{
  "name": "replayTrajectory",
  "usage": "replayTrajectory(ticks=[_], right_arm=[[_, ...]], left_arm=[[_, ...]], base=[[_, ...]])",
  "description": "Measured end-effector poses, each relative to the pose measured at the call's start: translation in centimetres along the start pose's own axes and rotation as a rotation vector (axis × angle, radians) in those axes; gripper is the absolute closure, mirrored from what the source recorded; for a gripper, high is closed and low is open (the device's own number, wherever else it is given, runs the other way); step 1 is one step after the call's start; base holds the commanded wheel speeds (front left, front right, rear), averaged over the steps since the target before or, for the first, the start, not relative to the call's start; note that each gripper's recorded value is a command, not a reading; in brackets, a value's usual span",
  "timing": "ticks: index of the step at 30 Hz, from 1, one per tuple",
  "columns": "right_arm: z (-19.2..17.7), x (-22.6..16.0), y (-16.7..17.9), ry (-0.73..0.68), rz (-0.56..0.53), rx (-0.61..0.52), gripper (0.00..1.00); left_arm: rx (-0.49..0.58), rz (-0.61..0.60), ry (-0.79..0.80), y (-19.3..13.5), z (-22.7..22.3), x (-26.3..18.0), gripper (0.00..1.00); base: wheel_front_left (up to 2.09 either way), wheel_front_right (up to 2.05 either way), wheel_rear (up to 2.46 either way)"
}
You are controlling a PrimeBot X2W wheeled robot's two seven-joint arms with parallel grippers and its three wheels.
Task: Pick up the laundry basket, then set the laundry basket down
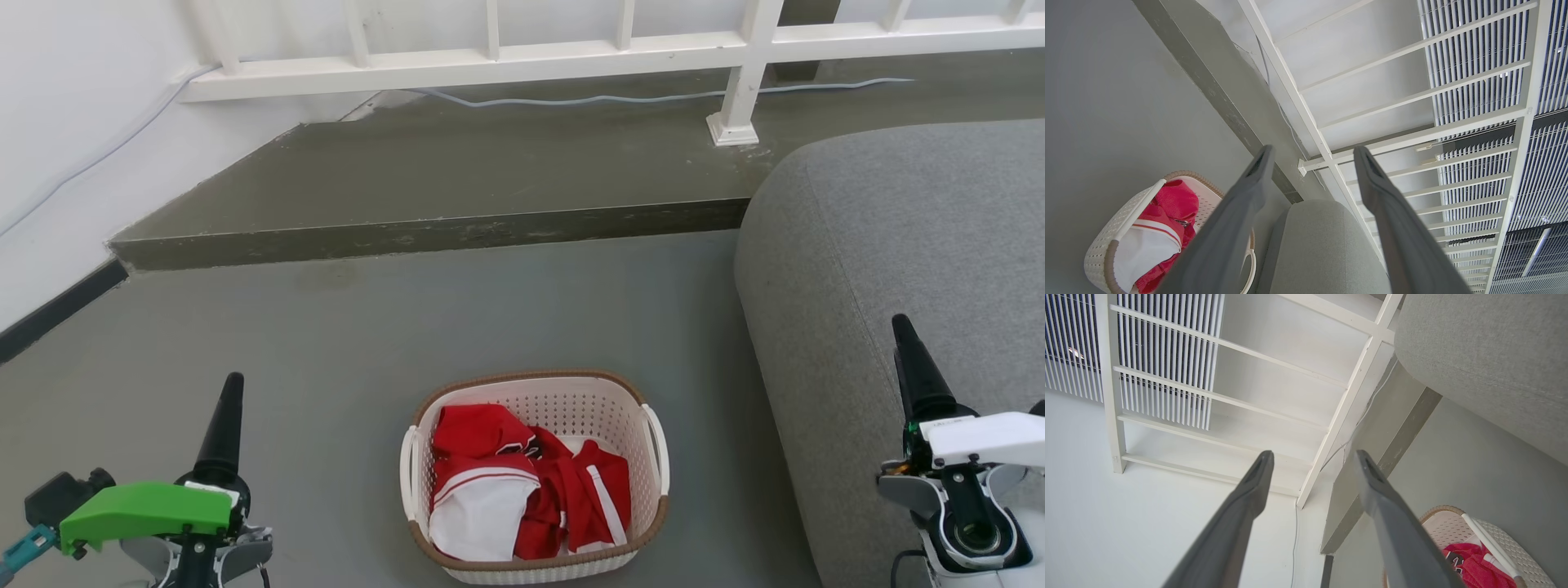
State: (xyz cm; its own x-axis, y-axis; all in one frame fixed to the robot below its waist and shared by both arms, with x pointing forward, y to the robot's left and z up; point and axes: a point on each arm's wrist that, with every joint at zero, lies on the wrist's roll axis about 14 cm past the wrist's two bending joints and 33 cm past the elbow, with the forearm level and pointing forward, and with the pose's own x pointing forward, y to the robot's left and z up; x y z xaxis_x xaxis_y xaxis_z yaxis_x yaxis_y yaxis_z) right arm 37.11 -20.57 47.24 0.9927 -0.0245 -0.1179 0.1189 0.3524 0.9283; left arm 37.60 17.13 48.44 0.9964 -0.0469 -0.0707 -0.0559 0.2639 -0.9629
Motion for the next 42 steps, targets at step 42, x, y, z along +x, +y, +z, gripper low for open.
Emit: replayTrajectory(ticks=[42], right_arm=[[-2.3, 0.4, 2.9, 0.03, 0.125, -0.844, 0.0]], left_arm=[[0.819, -0.146, 0.034, -3.9, -3.3, 0.5, 0.0]], base=[[0.0, 0.0, 0.0]])
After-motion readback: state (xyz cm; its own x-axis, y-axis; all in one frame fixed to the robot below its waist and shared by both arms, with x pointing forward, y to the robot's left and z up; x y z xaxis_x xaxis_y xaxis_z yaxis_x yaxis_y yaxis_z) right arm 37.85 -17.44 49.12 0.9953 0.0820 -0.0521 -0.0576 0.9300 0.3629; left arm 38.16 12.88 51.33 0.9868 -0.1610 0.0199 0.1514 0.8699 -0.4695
